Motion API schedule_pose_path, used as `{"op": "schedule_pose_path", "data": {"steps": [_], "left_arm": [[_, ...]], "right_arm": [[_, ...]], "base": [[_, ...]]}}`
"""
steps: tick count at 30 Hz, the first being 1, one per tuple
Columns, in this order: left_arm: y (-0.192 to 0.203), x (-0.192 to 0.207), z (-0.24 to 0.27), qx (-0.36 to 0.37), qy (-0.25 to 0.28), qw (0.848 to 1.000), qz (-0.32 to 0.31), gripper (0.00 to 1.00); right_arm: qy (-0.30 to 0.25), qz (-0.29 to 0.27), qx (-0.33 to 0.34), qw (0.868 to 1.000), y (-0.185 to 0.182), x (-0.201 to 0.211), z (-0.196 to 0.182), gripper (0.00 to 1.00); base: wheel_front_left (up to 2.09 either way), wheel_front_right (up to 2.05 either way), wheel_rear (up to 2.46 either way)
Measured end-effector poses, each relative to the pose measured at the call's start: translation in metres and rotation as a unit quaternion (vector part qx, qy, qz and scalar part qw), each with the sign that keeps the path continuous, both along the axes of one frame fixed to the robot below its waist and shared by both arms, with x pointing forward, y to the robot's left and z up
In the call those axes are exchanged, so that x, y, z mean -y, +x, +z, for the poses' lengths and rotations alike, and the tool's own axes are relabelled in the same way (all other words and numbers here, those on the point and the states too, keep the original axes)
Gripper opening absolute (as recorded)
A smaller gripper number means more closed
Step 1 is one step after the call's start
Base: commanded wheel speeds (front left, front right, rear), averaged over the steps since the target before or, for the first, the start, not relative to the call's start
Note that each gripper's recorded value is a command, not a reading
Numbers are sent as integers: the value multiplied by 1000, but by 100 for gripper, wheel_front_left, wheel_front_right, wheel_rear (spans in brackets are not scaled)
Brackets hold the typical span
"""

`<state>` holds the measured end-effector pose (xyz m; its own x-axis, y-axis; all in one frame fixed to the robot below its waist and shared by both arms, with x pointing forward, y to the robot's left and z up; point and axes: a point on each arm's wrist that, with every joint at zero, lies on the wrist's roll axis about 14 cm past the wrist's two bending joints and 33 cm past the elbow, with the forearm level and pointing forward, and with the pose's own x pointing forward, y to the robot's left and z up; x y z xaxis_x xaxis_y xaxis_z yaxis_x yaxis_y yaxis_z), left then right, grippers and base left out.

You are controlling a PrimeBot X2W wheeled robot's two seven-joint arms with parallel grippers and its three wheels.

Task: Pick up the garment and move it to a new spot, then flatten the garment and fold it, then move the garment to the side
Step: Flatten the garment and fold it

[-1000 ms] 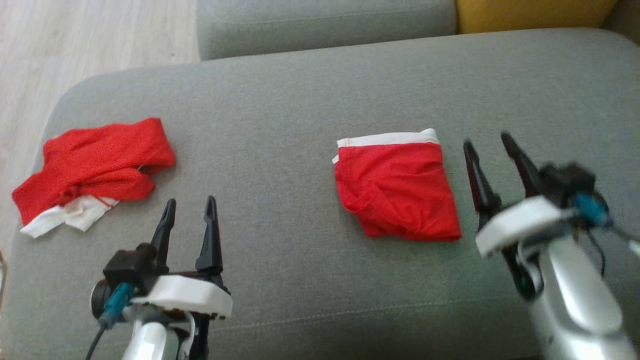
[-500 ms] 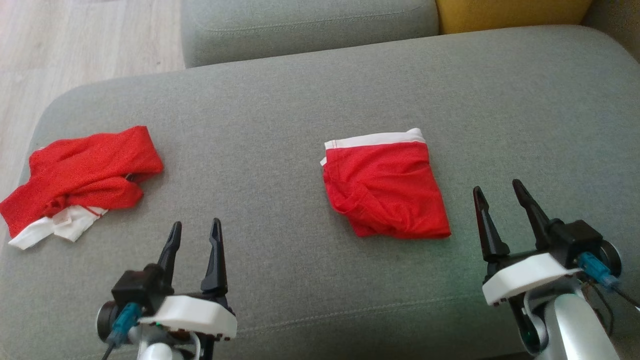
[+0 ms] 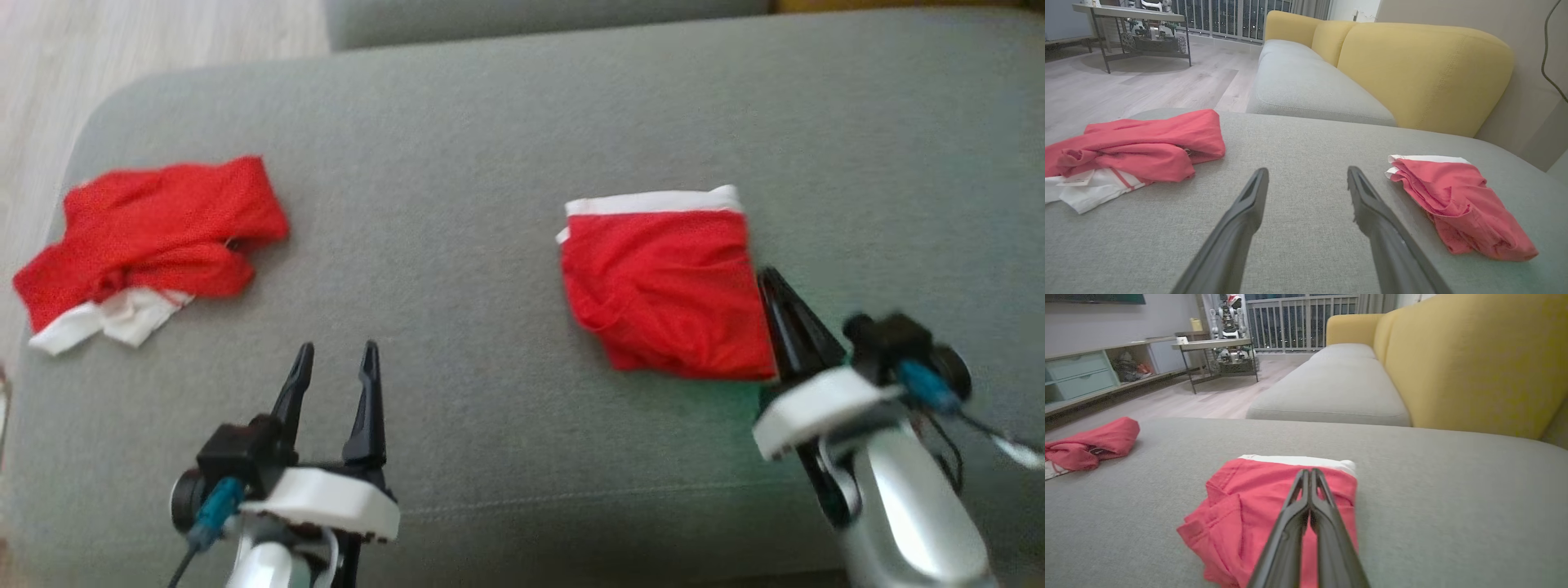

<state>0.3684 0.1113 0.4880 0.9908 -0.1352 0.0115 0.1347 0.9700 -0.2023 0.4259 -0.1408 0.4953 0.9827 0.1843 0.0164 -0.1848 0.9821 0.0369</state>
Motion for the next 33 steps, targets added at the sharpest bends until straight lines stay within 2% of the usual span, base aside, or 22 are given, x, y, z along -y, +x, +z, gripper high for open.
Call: {"op": "schedule_pose_path", "data": {"steps": [3,7,18,29,33], "left_arm": [[5,-7,-3,-4,2,1000,10,100],[8,-15,-8,-12,4,1000,20,100],[10,-40,-16,-25,12,998,57,100],[10,-37,-13,-19,12,998,53,100],[10,-36,-12,-18,11,999,50,100]], "right_arm": [[-12,28,-17,999,22,-17,-10,0],[-58,56,-52,995,43,-26,-35,0],[-96,137,-143,975,49,-74,-99,0],[-72,215,-116,967,30,-126,-79,0],[-62,231,-119,963,18,-133,-81,0]], "base": [[0,0,0],[0,0,0],[0,0,0],[0,0,0],[0,0,0]]}}
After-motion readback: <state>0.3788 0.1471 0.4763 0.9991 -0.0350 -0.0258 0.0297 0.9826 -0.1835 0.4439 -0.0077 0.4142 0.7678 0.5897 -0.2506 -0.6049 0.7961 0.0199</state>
